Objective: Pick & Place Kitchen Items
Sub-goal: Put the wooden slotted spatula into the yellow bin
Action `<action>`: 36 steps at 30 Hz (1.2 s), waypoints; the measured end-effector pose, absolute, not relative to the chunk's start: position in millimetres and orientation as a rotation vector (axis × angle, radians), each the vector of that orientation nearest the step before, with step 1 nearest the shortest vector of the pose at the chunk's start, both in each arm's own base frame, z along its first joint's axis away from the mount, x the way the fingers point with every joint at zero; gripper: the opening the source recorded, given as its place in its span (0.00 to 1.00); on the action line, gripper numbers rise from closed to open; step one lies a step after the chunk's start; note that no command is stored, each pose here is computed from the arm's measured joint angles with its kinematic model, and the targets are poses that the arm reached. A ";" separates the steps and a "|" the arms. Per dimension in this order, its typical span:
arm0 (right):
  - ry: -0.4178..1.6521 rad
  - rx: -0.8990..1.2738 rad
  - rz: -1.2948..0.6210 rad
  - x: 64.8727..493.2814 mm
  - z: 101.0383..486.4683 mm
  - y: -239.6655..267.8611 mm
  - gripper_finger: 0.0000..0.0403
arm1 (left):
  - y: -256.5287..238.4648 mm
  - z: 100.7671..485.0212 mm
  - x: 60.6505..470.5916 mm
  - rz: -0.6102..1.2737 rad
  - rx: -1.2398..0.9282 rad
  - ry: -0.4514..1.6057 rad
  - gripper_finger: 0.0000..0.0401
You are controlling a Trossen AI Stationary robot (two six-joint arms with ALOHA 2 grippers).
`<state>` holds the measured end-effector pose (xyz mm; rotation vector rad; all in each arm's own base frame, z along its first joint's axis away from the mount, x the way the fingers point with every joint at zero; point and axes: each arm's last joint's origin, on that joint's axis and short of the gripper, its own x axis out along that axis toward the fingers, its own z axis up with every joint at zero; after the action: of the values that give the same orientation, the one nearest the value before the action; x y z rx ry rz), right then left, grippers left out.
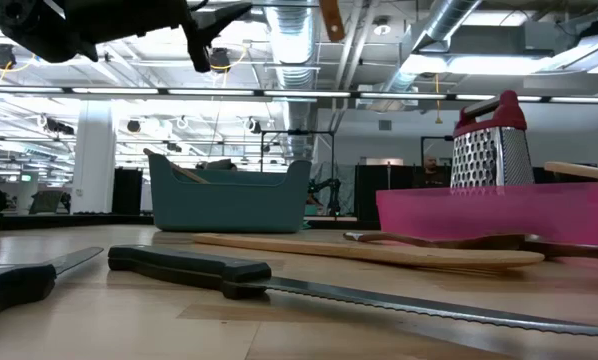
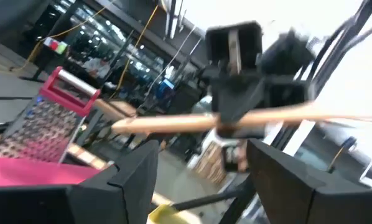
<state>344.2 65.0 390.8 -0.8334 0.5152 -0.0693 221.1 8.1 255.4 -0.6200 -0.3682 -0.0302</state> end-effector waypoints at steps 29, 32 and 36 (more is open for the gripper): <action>0.362 -0.926 -0.042 346.6 403.4 82.8 0.08 | 31.0 258.7 217.6 -0.178 -1.099 -0.371 0.57; 0.297 -0.944 -0.006 352.1 405.6 82.4 0.08 | 31.1 258.9 217.6 -0.178 -1.099 -0.372 0.57; 0.207 -0.925 0.017 353.9 412.4 84.1 0.08 | 31.1 258.9 217.6 -0.176 -1.100 -0.375 0.57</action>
<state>353.9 84.1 412.4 -0.9251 0.2074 0.0172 217.6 31.1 258.9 -1.0996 -0.3747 -0.1763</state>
